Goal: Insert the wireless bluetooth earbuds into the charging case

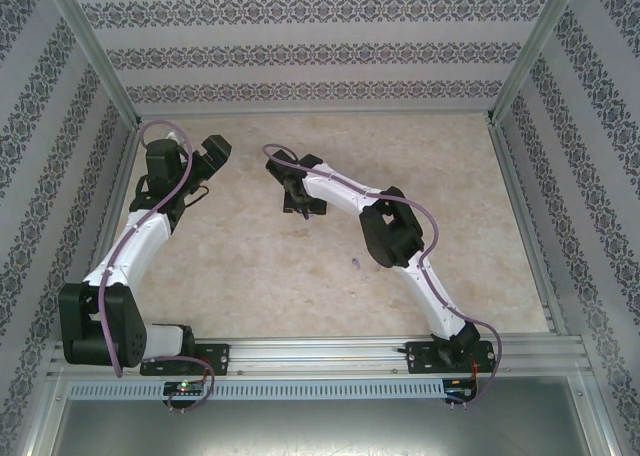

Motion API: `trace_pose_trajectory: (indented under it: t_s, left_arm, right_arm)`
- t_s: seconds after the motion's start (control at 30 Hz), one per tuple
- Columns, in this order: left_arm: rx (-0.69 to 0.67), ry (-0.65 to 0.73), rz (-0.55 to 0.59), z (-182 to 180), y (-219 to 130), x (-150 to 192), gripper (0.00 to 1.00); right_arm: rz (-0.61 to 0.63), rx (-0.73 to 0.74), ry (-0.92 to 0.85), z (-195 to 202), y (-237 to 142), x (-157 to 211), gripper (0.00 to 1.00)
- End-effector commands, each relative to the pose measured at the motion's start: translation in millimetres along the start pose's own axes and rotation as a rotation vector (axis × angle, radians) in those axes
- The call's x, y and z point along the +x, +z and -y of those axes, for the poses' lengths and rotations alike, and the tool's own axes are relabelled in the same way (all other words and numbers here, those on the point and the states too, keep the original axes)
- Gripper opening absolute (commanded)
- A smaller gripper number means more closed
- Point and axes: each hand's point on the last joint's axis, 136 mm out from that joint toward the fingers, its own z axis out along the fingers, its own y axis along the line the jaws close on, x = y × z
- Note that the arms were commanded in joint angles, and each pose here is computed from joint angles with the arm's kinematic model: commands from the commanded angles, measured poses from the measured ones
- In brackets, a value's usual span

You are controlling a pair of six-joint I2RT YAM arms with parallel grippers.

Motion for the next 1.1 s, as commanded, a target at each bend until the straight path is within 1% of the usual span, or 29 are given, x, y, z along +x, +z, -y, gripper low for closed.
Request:
trace_pose_trajectory:
  t_s: [0.0,0.1,0.2,0.37,0.53,0.63,0.8,1.0,1.07]
  left_arm:
    - [0.016,-0.012,0.003,-0.2,-3.1,0.3,1.0]
    - [0.015,-0.004,0.002,0.7,-2.9,1.8,1.0]
    - [0.016,0.007,-0.006,1.4,-1.3,5.1,1.0]
    - [0.022,0.032,-0.032,0.5,2.8,14.2,1.0]
    - [0.067,0.056,-0.072,-1.3,9.2,31.4,0.97]
    - [0.11,0.069,-0.093,-2.2,14.1,45.5,0.96]
    - [0.204,0.127,-0.146,6.2,23.4,76.0,0.96]
    - [0.403,0.193,-0.206,32.0,32.6,122.6,0.96]
    - [0.478,0.213,-0.207,44.7,33.5,134.1,0.96]
  right_arm:
    - [-0.017,0.05,-0.019,12.1,25.1,1.2,0.66]
    - [-0.016,0.039,-0.027,8.8,26.4,1.0,0.64]
    - [-0.015,0.015,-0.043,3.7,26.4,-0.9,0.59]
    - [-0.003,-0.032,-0.06,-4.1,16.9,-4.3,0.41]
    - [0.048,-0.094,-0.04,-2.9,-7.7,-13.7,0.33]
    - [0.084,-0.141,-0.018,0.6,-28.2,-18.7,0.32]
    - [0.133,-0.201,0.06,21.8,-58.8,-25.0,0.32]
    - [0.194,-0.334,0.242,48.9,-100.4,-44.1,0.32]
    - [0.218,-0.381,0.302,54.9,-116.9,-52.6,0.33]
